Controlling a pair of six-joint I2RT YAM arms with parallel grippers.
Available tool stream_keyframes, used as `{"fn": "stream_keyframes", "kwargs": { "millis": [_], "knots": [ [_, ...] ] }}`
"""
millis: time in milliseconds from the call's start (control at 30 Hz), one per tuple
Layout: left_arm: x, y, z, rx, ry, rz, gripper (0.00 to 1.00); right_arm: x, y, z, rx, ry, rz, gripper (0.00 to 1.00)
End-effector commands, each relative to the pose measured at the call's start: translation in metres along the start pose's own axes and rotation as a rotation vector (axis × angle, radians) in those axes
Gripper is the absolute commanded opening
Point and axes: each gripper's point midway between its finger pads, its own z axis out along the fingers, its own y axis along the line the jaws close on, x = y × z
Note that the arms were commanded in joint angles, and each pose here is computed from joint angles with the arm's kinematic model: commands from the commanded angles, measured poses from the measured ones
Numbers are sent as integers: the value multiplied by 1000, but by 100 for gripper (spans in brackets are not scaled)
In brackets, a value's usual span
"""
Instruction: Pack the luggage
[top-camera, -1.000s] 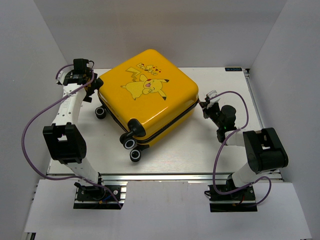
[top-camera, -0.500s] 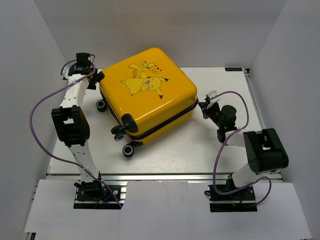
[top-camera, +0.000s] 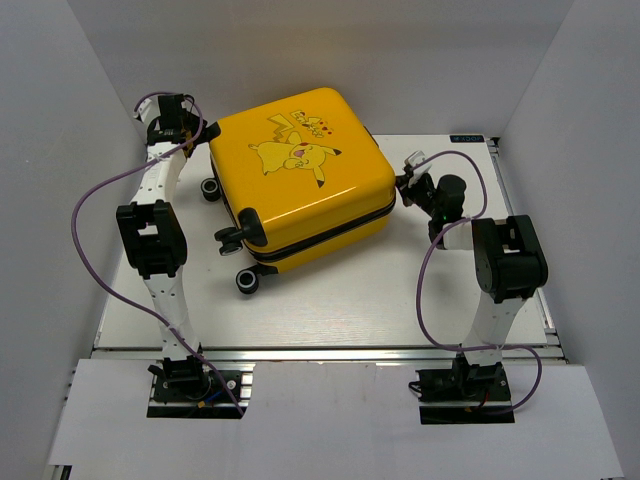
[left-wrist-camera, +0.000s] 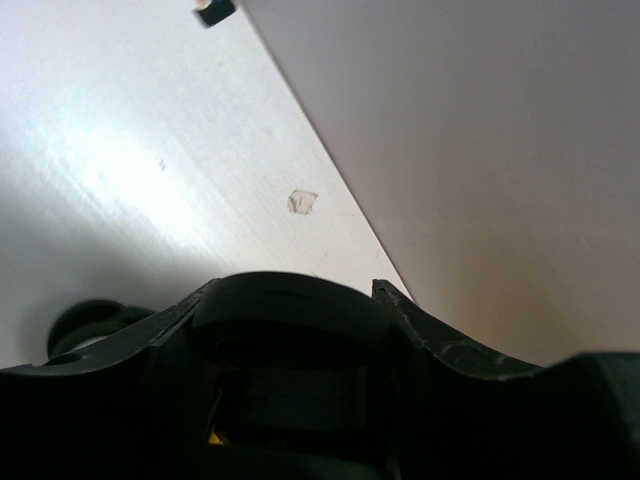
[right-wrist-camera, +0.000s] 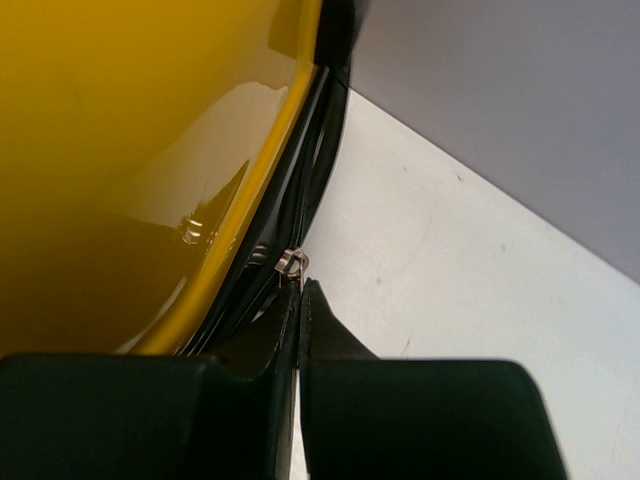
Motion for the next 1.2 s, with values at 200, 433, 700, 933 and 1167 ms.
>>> {"fn": "stream_keyframes", "kwargs": {
  "millis": [200, 433, 700, 933, 1167],
  "knots": [
    [63, -6, 37, 179, 164, 449, 0, -57, -77, 94, 11, -209, -213, 0],
    [100, -12, 46, 271, 252, 531, 0, -82, -23, 156, -178, -272, -203, 0],
    [157, -54, 17, 449, 310, 717, 0, -104, 114, 39, -425, -291, -208, 0],
    [241, -84, -22, 603, 411, 848, 0, -112, 146, -59, -298, -276, -55, 0],
    [259, -79, -32, 600, 421, 875, 0, -74, 13, -81, 469, -130, 14, 0]
  ]
}}
